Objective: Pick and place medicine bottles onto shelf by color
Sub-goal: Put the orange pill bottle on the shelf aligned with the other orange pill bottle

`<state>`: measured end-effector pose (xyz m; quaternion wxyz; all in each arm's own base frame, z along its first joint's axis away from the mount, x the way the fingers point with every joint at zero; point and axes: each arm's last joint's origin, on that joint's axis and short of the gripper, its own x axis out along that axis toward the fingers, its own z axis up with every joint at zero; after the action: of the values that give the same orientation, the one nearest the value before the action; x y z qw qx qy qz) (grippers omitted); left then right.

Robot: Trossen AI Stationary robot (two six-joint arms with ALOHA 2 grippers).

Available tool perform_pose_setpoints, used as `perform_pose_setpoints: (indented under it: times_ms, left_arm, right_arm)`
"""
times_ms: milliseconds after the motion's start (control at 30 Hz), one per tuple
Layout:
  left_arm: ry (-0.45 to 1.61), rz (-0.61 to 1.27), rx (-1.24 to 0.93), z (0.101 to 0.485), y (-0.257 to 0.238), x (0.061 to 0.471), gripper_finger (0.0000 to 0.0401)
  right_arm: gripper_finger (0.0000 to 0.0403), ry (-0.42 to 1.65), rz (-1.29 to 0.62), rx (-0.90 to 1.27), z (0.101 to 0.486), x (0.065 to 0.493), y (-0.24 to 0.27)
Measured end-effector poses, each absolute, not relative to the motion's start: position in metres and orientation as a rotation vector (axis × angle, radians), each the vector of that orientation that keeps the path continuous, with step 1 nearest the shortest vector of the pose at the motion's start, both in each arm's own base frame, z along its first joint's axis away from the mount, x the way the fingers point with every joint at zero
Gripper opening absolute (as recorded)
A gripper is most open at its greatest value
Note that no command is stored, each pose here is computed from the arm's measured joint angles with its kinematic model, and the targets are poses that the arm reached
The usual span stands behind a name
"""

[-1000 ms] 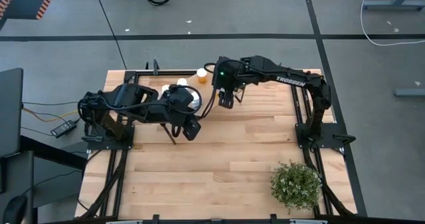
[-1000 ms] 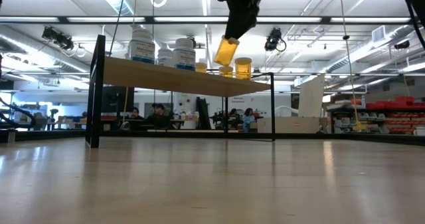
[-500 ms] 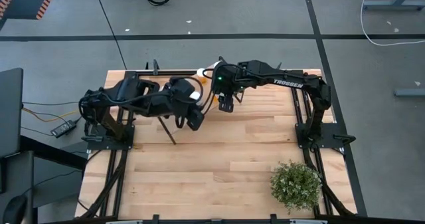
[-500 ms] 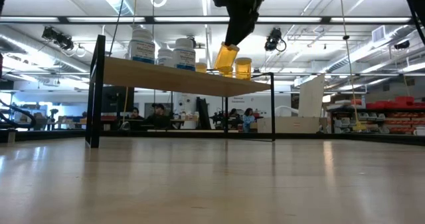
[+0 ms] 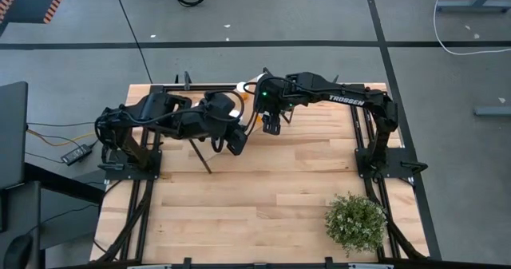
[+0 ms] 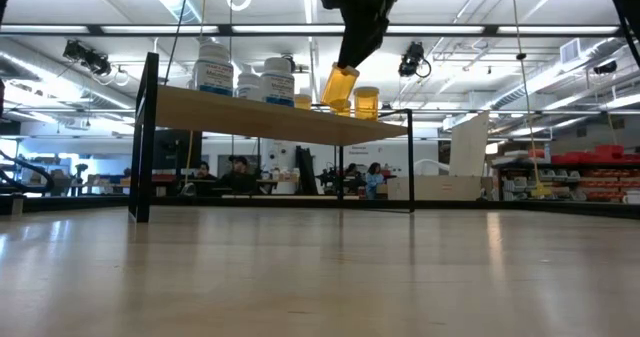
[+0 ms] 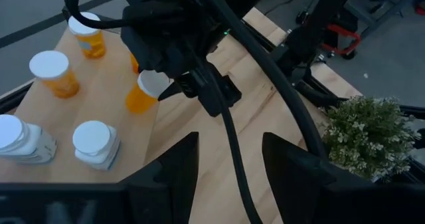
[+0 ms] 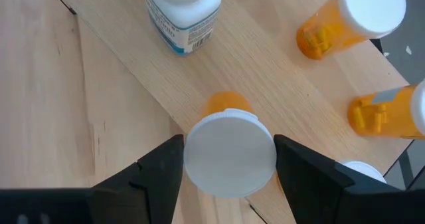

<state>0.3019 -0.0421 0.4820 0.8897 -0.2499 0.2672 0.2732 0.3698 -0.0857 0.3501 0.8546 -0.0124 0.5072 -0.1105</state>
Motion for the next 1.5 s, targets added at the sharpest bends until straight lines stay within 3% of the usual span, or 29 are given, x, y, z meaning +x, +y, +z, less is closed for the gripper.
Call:
perform_pose_setpoints:
  times_ms: [1500]
  left_arm:
    - [0.547, 0.542, -0.544, 0.4827, -0.0513, 0.3012, 0.0174]
  right_arm:
    - [0.0245, 1.051, -0.211, -0.018, 0.3507, 0.3707, -0.0867]
